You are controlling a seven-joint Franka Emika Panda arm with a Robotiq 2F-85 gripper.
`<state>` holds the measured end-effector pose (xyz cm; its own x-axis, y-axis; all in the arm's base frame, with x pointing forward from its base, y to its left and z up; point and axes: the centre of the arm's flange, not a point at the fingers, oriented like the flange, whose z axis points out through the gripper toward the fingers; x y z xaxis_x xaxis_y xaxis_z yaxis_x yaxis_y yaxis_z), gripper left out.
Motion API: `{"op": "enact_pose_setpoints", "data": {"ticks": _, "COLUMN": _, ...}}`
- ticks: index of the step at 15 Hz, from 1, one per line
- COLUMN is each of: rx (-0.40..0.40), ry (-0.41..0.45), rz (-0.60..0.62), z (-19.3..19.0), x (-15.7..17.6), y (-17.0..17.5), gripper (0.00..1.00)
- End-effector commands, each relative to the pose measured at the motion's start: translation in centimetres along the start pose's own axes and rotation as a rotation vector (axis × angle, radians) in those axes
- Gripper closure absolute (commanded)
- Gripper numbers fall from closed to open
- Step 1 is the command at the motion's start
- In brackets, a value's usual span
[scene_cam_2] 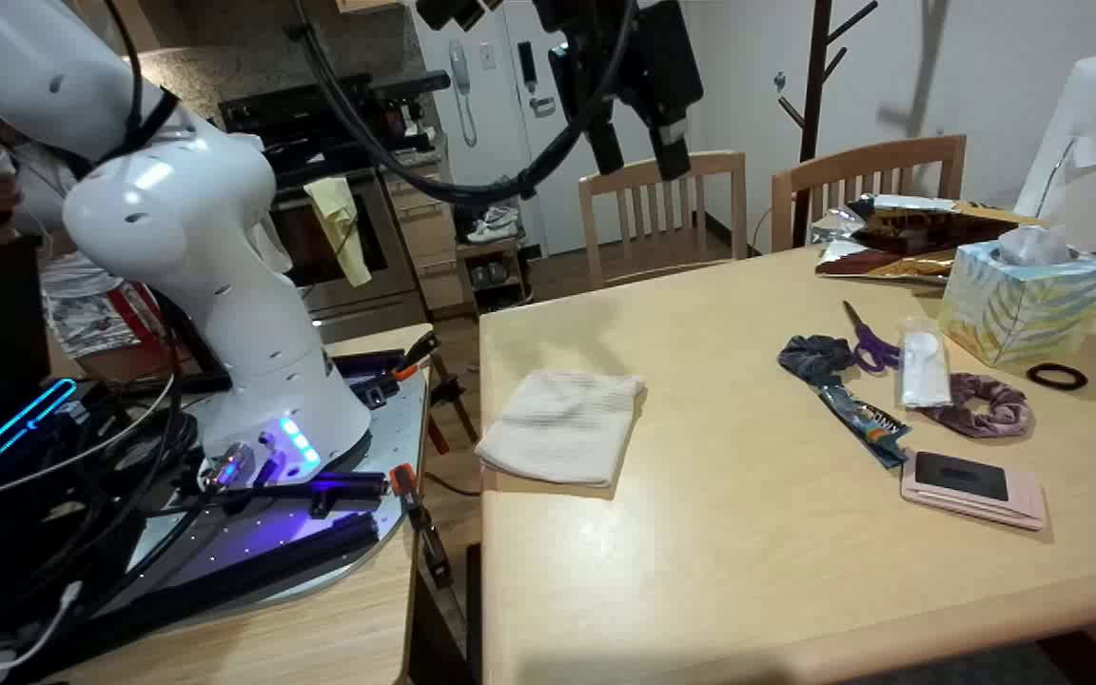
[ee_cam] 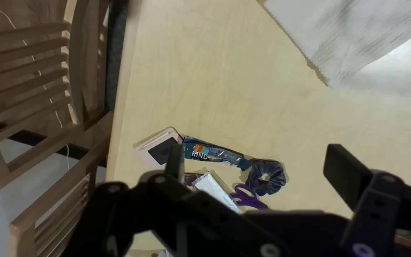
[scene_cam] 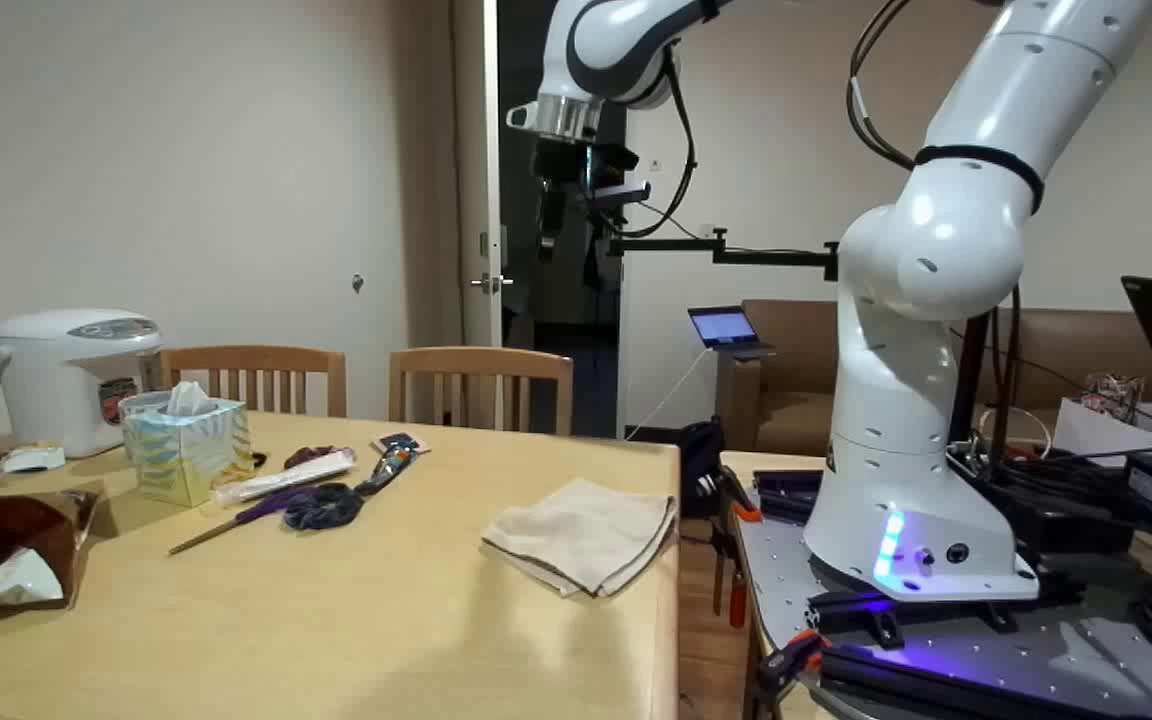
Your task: Move the scrunchie to the back left corner of the table
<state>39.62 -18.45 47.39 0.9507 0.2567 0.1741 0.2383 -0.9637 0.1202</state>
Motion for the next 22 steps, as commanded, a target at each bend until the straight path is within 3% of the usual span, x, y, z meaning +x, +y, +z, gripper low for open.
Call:
{"op": "enact_pose_setpoints", "data": {"ticks": 1, "rx": 0.000, "ry": 0.000, "rz": 0.000, "z": 0.00, "x": 0.00, "y": 0.00, "gripper": 0.00}}
{"op": "enact_pose_setpoints", "data": {"ticks": 18, "rx": 0.003, "ry": -0.001, "rz": -0.004, "z": 0.18, "x": -0.01, "y": 0.01, "gripper": 0.00}}
{"op": "enact_pose_setpoints", "data": {"ticks": 22, "rx": 0.029, "ry": 0.087, "rz": -0.098, "z": 0.44, "x": 0.61, "y": -0.04, "gripper": 0.00}}
